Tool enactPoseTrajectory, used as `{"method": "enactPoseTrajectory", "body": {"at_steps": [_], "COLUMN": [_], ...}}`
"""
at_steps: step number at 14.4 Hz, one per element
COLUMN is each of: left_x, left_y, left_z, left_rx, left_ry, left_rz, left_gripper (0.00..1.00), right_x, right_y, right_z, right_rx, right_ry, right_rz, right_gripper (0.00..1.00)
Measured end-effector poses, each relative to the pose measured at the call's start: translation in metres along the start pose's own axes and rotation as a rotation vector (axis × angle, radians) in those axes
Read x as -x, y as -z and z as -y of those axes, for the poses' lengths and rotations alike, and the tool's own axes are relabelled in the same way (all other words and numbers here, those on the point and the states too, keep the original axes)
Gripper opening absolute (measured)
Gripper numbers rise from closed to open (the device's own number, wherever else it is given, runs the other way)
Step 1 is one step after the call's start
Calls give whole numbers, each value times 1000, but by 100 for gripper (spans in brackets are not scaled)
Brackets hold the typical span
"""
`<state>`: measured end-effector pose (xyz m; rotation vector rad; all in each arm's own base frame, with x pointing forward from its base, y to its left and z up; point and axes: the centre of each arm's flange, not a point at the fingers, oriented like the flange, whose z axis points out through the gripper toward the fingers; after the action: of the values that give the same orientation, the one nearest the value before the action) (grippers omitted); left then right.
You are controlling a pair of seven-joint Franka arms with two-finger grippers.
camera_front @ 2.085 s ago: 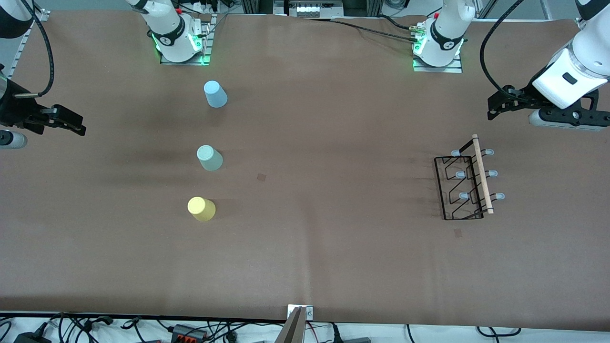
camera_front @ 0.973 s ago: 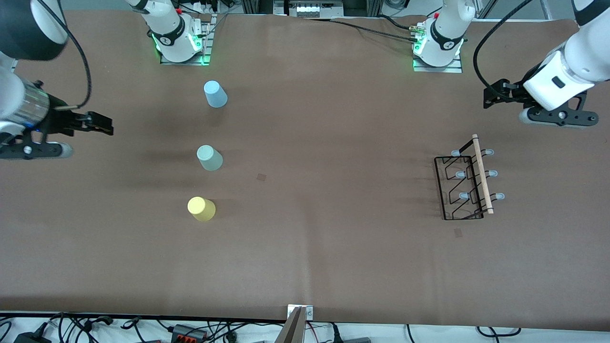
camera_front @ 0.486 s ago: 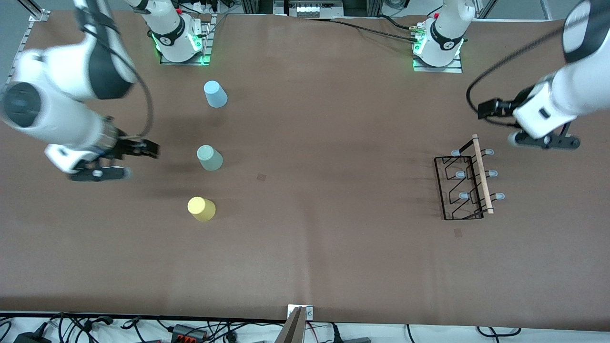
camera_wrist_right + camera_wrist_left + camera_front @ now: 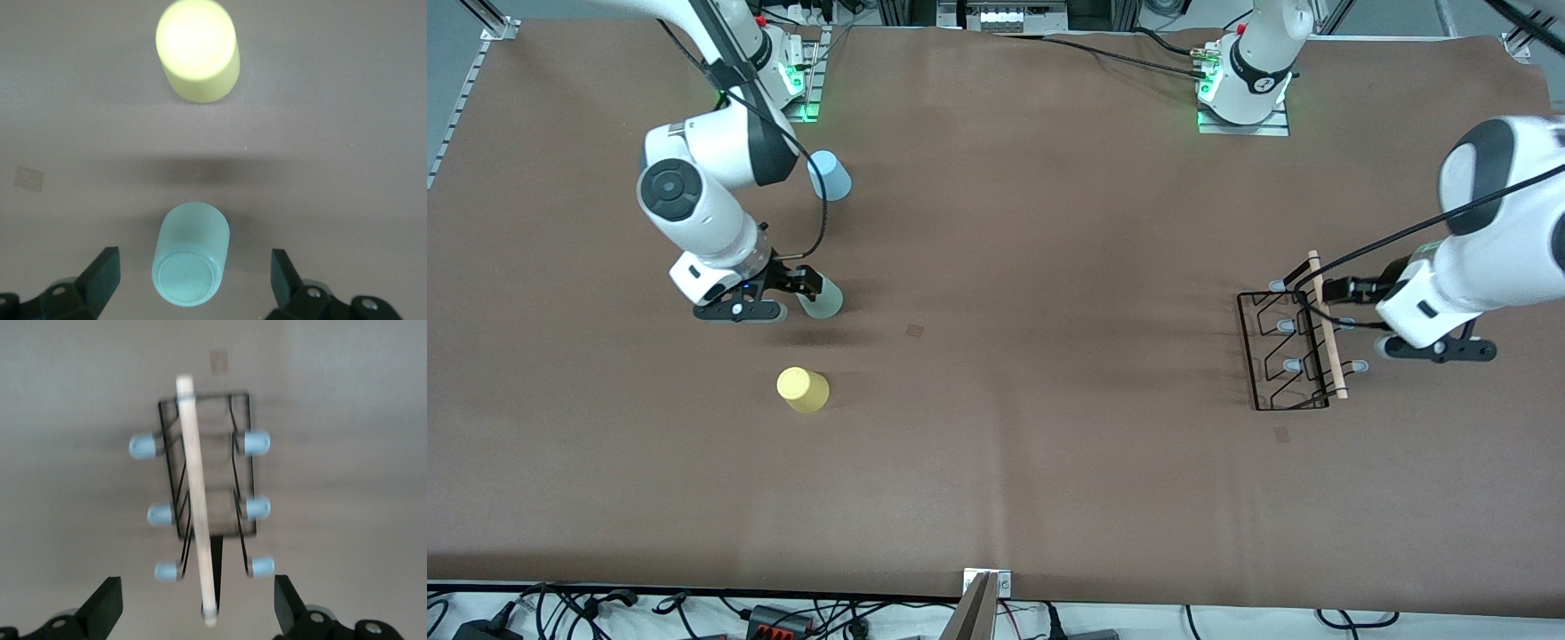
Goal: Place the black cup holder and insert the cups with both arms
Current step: 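Reach the right gripper to the mint cup while the left gripper reaches the holder, then grasp the mint cup with the right gripper while the left gripper grasps the dowel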
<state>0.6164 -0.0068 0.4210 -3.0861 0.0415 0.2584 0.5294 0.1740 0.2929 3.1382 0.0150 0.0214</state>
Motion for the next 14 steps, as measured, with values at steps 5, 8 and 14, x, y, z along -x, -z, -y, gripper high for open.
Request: {"method": "enactPoseTrajectory", "body": {"at_steps": [5, 8, 14], "left_x": [-5, 0, 5], "left_y": [-60, -85, -86], "left_z": [-6, -2, 3], "left_rx": [4, 6, 5], "left_ry": [-36, -47, -40], "left_rz": [-172, -213, -214], "left_gripper": [97, 94, 56], "right_x": [22, 27, 31], "right_y": [-26, -29, -41], "right_z": [-1, 7, 7], "right_rx": [-2, 0, 3], "right_ry": [9, 24, 26], "right_rz": [-2, 4, 16], "right_gripper": [100, 100, 100]}}
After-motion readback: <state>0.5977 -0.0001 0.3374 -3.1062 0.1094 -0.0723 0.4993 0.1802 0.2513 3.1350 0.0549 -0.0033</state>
